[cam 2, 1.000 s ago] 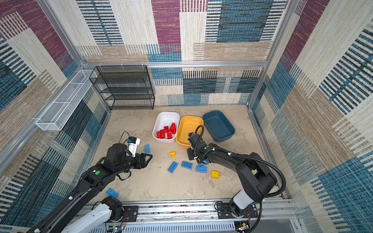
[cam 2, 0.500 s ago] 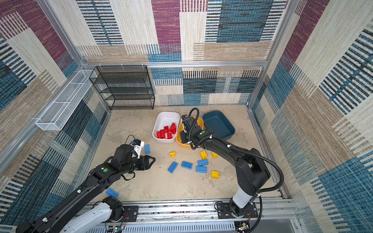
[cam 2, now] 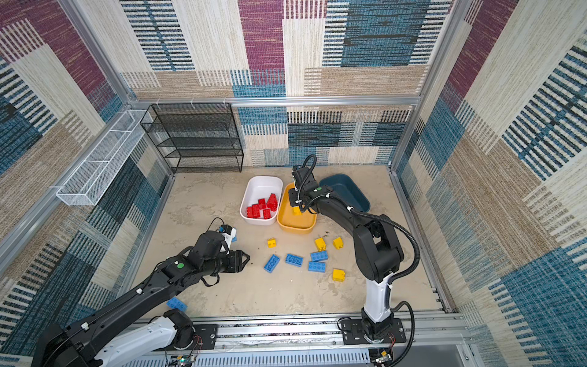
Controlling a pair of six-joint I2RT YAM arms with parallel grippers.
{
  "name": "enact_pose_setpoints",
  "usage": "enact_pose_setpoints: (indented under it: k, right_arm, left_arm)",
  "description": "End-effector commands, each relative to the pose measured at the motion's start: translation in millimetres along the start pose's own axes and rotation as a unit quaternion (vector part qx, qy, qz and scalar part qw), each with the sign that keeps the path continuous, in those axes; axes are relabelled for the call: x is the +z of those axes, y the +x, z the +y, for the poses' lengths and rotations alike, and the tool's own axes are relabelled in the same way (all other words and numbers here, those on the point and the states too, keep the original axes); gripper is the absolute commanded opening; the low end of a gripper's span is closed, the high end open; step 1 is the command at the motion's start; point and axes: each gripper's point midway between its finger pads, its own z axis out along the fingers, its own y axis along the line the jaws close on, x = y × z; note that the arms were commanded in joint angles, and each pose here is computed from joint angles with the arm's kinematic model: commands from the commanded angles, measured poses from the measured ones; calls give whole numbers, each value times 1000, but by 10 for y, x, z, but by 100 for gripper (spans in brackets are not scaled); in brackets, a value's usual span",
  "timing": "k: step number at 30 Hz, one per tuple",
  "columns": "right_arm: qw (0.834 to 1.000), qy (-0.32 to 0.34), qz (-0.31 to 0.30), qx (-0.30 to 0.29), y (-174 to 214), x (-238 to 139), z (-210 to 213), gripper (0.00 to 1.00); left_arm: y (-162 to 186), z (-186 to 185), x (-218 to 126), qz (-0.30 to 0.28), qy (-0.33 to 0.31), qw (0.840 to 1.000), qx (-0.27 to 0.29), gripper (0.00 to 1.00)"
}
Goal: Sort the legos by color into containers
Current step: 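Carry the yellow brick into the yellow tub and release it with the right gripper, then grasp a yellow brick near the white tub with the left gripper while the right withdraws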
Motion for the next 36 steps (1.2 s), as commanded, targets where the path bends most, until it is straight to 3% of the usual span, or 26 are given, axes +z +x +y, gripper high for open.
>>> enact_pose_setpoints:
  k: [1, 6, 10, 15, 22, 28, 32, 36]
  right_arm:
    - [1000, -6, -18, 0, -114, -73, 2, 54]
    - [999, -24, -44, 5, -178, -358, 27, 60]
    - [996, -38, -84, 6, -145, -774, 61, 74]
    - [991, -42, -123, 17, 4, -1208, 3, 83]
    - [987, -50, -151, 27, 219, -1613, -71, 87]
    - [987, -59, -146, 26, 371, -1682, -74, 87]
    - [988, -60, -139, 24, 468, -1656, -81, 87]
    - [989, -60, -133, 20, 531, -1676, -58, 87]
  left_arm:
    - [-201, -84, 46, -28, -3, 1000, 7, 60]
    - [-329, -207, 210, -26, -23, 999, 25, 61]
    - [-421, -268, 388, -23, -72, 996, 44, 64]
    - [-448, -323, 703, -4, -119, 991, 60, 68]
    - [-453, -329, 1129, 22, -147, 987, 61, 69]
    - [-451, -325, 1385, 36, -162, 984, 65, 68]
    - [-448, -306, 1512, 47, -175, 981, 71, 64]
    - [-384, -251, 1569, 62, -186, 977, 80, 49]
